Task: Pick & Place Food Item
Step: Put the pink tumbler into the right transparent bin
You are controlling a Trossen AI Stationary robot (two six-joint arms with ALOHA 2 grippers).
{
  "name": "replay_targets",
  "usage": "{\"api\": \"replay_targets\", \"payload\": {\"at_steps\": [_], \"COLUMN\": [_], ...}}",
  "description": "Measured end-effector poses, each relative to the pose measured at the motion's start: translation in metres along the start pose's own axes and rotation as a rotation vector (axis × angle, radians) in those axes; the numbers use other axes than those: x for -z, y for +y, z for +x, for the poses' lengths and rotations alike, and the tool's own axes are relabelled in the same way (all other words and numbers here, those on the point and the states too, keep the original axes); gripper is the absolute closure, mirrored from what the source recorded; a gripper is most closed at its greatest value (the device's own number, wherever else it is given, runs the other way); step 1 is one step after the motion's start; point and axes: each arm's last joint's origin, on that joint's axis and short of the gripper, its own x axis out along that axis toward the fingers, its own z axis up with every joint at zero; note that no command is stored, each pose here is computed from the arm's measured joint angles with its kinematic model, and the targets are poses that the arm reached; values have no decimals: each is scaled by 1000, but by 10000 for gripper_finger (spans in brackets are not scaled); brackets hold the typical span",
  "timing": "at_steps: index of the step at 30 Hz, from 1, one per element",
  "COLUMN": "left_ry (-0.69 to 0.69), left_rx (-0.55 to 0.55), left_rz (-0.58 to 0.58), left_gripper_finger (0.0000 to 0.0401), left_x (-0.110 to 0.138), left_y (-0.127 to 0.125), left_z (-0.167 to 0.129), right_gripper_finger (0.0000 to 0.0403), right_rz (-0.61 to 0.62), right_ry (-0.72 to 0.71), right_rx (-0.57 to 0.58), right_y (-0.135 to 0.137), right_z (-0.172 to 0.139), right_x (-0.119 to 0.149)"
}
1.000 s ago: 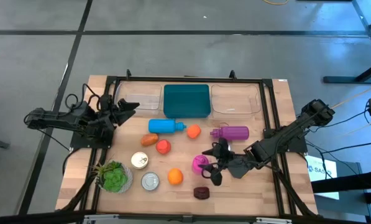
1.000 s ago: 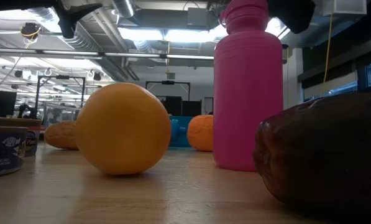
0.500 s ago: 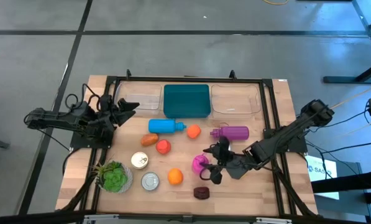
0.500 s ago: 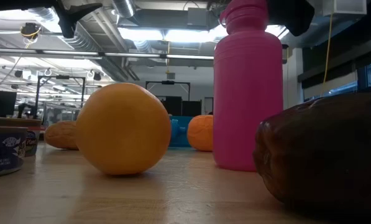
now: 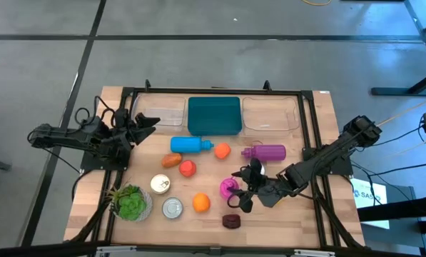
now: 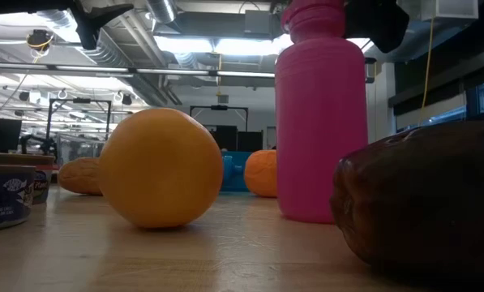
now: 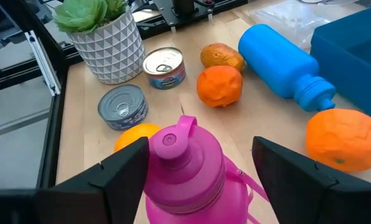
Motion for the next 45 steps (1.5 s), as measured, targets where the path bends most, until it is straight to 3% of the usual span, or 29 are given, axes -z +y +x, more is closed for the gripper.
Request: {"api": "replay_targets", "payload": {"at_steps": [9, 20, 27, 45], "left_ry": [0, 0, 0, 4], "left_rx": [-1, 0, 0, 6], "left_rz": [-8, -12, -11, -11], "left_gripper_finger": [75, 75, 75, 75], "left_x": [0, 0, 0, 0], "left_y": [0, 0, 0, 0], "left_z": [0, 0, 0, 0], "right_gripper_finger": [136, 282, 351, 352], "right_rz": [16, 1, -27, -9], "right_ry": [6, -2, 2, -29], "right_rx": [-4, -11, -15, -9], "right_y": [0, 1, 1, 0], "right_z": [0, 0, -1, -6], "right_x": [0, -2, -1, -4]}}
